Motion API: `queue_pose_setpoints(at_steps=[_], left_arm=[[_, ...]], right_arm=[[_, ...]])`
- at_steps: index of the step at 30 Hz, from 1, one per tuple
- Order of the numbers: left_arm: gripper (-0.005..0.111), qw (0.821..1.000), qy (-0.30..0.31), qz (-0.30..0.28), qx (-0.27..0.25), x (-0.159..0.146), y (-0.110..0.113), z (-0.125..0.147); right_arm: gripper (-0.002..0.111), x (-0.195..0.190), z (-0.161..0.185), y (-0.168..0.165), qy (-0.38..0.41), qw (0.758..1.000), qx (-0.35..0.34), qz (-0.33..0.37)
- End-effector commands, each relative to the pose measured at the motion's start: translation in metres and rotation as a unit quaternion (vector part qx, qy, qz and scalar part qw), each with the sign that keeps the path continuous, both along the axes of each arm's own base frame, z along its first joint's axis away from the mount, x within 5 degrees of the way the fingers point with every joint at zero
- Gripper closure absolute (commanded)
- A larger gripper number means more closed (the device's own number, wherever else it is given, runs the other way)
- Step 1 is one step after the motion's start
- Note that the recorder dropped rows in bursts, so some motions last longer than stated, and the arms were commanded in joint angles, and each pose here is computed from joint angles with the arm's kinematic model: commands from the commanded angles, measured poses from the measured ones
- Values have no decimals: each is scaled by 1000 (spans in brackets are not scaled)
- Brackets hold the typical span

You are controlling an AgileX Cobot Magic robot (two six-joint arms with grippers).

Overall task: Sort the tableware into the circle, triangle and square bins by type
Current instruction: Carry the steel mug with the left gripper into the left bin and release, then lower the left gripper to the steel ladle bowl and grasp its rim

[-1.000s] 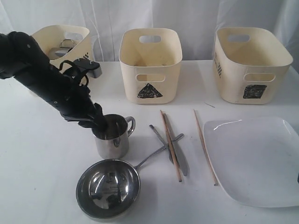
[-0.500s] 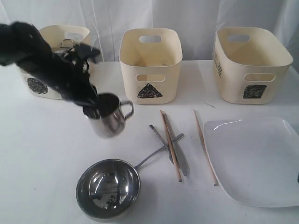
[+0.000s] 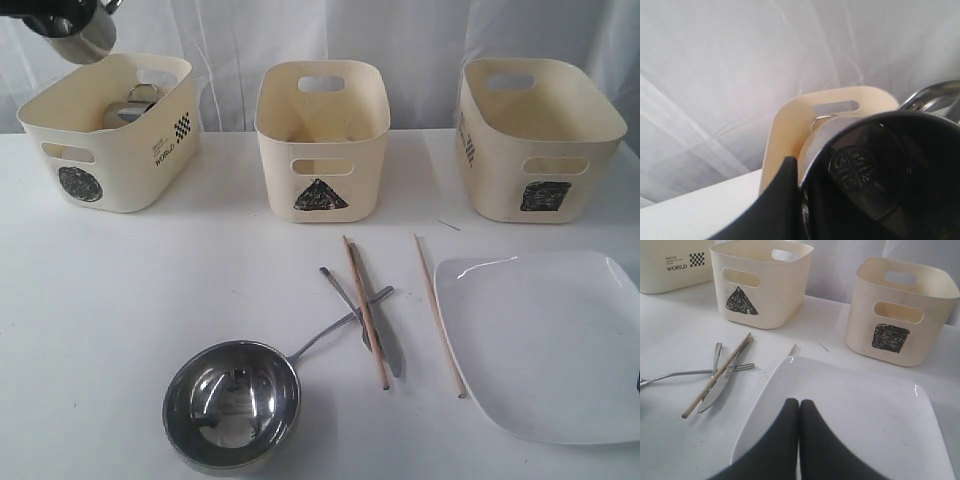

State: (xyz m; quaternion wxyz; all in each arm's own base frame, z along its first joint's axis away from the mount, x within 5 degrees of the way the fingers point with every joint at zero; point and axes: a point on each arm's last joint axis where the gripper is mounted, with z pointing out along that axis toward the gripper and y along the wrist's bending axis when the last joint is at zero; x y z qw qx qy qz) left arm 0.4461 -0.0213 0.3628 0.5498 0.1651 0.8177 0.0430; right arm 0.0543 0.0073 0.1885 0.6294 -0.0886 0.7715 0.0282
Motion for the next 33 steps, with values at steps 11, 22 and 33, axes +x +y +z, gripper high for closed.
queue_pose_setpoints(at_steps=[11, 22, 33], left_arm=[[87, 995, 96, 31, -26, 50, 18, -95], [71, 986, 150, -14, -66, -14, 5, -22], [70, 944, 240, -196, -111, -163, -60, -16]], right_arm=[[108, 0, -1, 0, -3, 1000, 2, 1], [108, 0, -1, 0, -3, 1000, 2, 1], [108, 0, -1, 0, -3, 1000, 2, 1]])
